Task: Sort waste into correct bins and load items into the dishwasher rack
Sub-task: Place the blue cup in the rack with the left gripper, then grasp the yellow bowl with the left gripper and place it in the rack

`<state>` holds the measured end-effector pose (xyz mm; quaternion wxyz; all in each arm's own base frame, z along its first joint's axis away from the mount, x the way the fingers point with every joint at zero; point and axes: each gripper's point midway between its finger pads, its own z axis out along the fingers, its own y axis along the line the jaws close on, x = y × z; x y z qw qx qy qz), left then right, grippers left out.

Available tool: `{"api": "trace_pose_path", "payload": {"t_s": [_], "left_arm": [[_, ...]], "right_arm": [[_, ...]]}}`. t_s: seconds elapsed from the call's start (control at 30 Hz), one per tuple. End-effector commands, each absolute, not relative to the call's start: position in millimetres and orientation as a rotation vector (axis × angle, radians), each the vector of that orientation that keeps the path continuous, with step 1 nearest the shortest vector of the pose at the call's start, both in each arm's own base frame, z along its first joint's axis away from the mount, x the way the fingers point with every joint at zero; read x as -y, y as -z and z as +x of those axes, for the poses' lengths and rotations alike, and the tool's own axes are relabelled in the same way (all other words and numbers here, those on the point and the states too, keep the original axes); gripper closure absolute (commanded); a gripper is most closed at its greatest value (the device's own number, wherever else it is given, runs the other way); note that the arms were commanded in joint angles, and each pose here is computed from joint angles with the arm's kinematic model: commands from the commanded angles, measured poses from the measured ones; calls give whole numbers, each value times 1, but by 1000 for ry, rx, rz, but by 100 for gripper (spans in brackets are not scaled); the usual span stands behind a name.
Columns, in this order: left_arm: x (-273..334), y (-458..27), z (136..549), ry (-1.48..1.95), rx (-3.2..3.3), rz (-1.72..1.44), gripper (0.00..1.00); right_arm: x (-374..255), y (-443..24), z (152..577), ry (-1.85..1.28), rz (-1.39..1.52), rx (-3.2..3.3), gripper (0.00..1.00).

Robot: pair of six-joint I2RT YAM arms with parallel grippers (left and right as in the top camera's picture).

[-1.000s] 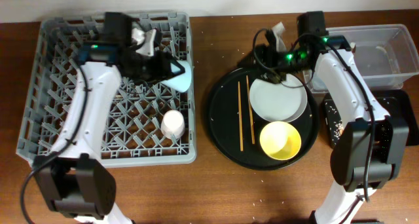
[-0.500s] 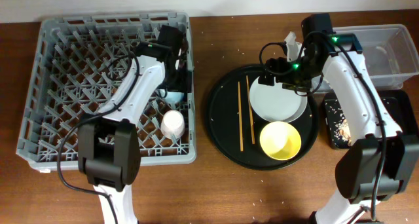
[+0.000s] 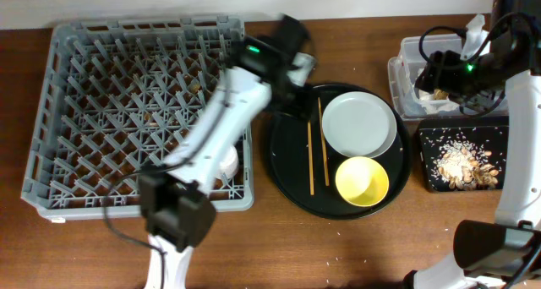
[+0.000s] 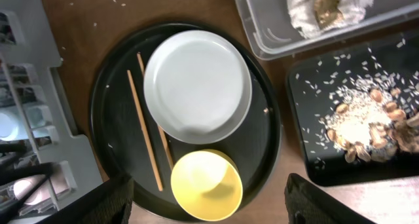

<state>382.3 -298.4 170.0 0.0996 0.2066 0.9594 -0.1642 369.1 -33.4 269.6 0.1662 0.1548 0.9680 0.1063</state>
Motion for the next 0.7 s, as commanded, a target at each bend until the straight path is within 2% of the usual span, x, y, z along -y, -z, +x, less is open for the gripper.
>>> {"api": "trace_pose_path", "payload": {"t_s": [0.0, 0.2, 0.3, 0.4, 0.43, 0.53, 0.6, 0.67], "left_arm": [[352, -120, 355, 507, -2891, 779, 33], [396, -24, 310, 421, -3012, 970, 38], [396, -20, 308, 414, -3020, 978, 45], [397, -19, 307, 406, -3018, 984, 92], [397, -19, 307, 405, -3019, 984, 100], [382, -48, 321, 317, -3016, 943, 100], [351, -106, 359, 182, -2936, 828, 100], [315, -183, 398, 184, -2771, 751, 100]], "right_arm": [[36, -268, 369, -277, 460, -2763, 25], [39, -247, 361, -253, 486, -2833, 25], [39, -231, 357, -248, 500, -2874, 25], [38, -225, 355, -250, 504, -2890, 25], [38, -225, 355, -250, 505, -2890, 25], [39, -226, 356, -249, 503, -2885, 25], [39, -226, 357, -248, 501, -2879, 25], [39, -226, 359, -248, 498, -2871, 24]]}}
